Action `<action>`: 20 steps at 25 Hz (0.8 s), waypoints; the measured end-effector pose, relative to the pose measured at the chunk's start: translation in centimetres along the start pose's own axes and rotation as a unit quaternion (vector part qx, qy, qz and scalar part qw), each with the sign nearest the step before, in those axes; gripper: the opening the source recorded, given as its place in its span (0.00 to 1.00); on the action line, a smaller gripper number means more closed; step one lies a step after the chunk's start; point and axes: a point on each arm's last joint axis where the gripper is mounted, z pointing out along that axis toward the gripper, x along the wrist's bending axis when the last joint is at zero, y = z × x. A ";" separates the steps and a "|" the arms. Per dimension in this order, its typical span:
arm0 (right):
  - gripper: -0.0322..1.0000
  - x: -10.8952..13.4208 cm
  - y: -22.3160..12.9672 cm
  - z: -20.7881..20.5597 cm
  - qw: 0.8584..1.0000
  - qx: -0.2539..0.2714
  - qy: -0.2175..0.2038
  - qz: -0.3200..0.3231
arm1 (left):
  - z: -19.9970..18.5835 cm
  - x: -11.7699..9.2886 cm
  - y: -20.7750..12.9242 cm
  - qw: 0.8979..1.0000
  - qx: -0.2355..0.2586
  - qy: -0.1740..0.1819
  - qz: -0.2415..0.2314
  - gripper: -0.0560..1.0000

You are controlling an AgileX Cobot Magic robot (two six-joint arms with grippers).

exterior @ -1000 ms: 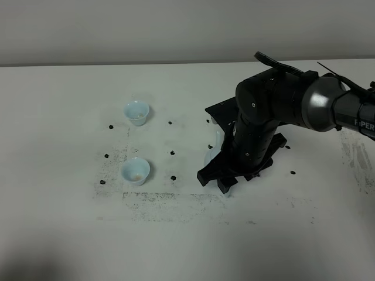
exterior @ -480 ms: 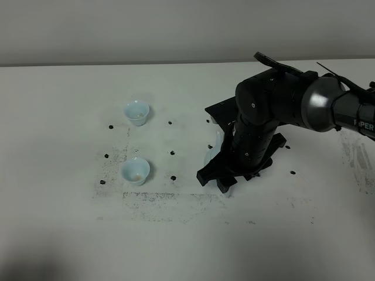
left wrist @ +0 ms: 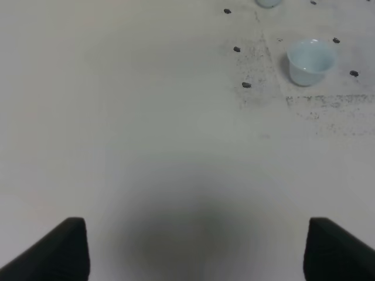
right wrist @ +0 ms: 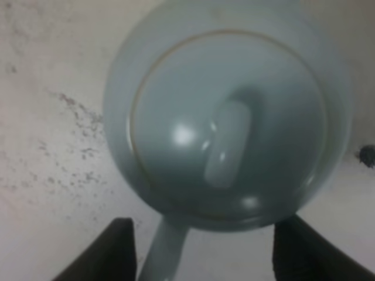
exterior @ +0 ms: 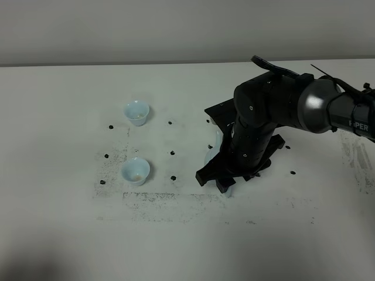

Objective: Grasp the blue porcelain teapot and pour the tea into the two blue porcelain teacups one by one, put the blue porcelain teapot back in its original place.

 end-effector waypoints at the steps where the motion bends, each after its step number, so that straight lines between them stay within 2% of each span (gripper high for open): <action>1: 0.54 0.0 0.0 0.3 1.000 0.002 0.000 0.001 | 0.0 0.0 0.0 1.000 0.000 0.000 0.000 0.76; 20: 0.54 -0.4 0.1 0.9 1.000 0.006 -0.021 0.013 | 0.0 0.0 0.0 1.000 0.000 0.000 0.000 0.76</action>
